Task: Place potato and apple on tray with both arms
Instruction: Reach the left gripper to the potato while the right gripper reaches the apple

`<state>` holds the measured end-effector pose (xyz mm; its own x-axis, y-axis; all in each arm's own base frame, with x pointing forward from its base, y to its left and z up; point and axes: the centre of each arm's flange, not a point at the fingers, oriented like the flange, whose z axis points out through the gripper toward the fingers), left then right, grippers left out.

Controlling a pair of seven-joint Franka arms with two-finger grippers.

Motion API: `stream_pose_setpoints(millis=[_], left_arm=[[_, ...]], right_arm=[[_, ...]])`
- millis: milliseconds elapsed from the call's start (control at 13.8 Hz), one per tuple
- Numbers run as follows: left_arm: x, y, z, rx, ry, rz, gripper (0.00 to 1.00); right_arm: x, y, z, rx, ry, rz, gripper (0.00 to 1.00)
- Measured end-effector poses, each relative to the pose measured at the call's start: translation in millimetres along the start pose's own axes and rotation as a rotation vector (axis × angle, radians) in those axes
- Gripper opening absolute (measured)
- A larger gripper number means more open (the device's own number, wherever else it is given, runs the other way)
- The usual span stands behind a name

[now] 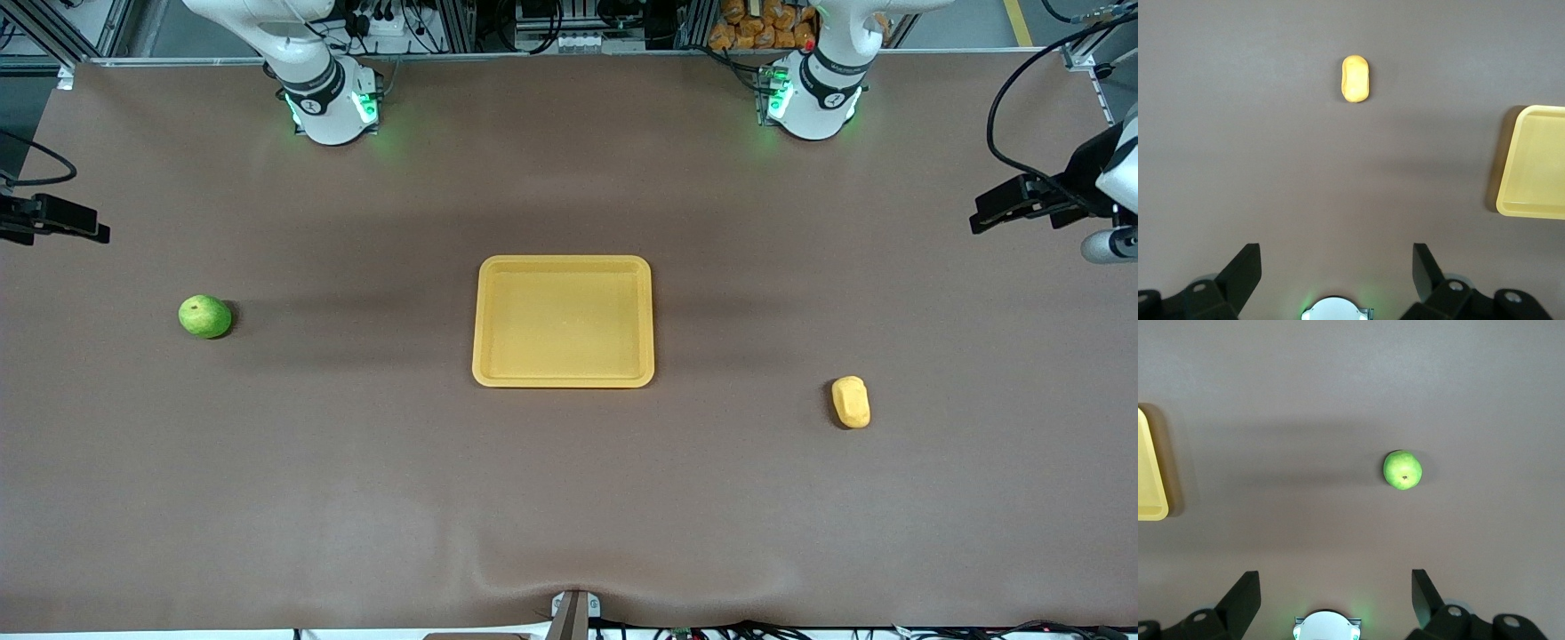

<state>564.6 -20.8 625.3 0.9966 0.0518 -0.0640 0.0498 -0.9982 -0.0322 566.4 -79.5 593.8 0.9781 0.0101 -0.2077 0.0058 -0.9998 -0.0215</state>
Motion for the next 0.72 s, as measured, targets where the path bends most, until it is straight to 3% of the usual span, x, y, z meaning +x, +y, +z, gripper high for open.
stream_pose_setpoints(millis=[217, 722], left_arm=[[21.9, 2.2, 29.9, 0.008, -0.009, 0.002, 1.00], [60.3, 9.9, 130.9, 0.009, 0.055, 0.015, 1.00]], right_arm=[[13.0, 5.3, 17.8, 0.002, -0.030, 0.008, 1.00], [46.0, 36.3, 79.7, 0.019, -0.137, 0.055, 1.00]])
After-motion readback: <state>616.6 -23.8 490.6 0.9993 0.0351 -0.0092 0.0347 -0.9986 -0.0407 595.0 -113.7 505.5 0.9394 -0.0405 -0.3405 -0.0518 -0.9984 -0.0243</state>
